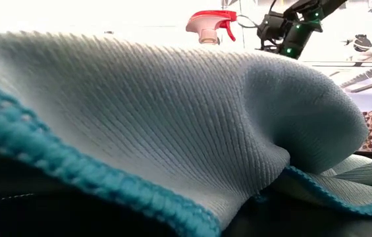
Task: Sort microfiber towel by color & place in baskets
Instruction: Put the gray towel into the top transparent bin
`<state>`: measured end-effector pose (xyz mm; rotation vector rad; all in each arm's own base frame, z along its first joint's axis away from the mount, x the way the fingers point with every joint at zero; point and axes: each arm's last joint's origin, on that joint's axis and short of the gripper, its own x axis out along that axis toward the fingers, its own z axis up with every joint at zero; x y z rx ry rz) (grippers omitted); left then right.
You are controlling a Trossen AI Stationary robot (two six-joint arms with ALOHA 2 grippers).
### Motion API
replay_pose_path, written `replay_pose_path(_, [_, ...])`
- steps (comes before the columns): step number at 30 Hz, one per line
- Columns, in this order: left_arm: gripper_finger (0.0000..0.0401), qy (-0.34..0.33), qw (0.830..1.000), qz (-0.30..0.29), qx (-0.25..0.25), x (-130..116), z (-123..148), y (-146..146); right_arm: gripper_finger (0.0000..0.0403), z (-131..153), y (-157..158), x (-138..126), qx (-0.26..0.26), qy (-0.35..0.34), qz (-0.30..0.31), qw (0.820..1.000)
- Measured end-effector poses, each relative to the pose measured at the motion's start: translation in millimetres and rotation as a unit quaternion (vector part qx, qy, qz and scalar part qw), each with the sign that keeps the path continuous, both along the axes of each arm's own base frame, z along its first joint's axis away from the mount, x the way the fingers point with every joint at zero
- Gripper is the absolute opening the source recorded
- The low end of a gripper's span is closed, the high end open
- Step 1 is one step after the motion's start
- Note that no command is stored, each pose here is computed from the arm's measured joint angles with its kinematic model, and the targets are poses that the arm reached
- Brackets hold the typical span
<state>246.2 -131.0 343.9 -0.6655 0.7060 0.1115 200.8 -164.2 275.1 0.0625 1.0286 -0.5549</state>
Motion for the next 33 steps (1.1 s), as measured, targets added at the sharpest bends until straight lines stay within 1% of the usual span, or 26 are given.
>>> replay_pose_path(7, [0.0221, 0.0, 1.0, -0.001, 0.001, 0.0, 0.0, 0.0, 0.001, -15.7, 1.0, -5.0, 0.019, 0.015, -0.012, 1.0])
replay_pose_path(13, [0.0221, 0.001, 1.0, -0.005, -0.002, -0.1, 0.0, -0.3, 0.0012, -20.1, 2.3, -5.6, 0.04, 0.005, -0.014, 0.999])
replay_pose_path(17, [0.0221, 0.002, 1.0, -0.003, -0.004, -0.1, 0.0, -0.3, 0.0025, -19.8, 2.3, -4.9, 0.045, -0.003, -0.013, 0.999])
replay_pose_path(24, [0.0221, 0.001, 1.0, -0.004, -0.003, 0.0, 0.0, -0.3, 0.007, -19.9, 2.4, -5.1, 0.05, -0.007, -0.024, 0.998])
replay_pose_path(33, [0.0221, 0.005, 1.0, -0.011, -0.012, -0.2, 0.0, -1.0, 0.0151, -15.4, 4.6, -7.8, 0.054, -0.021, -0.043, 0.997])
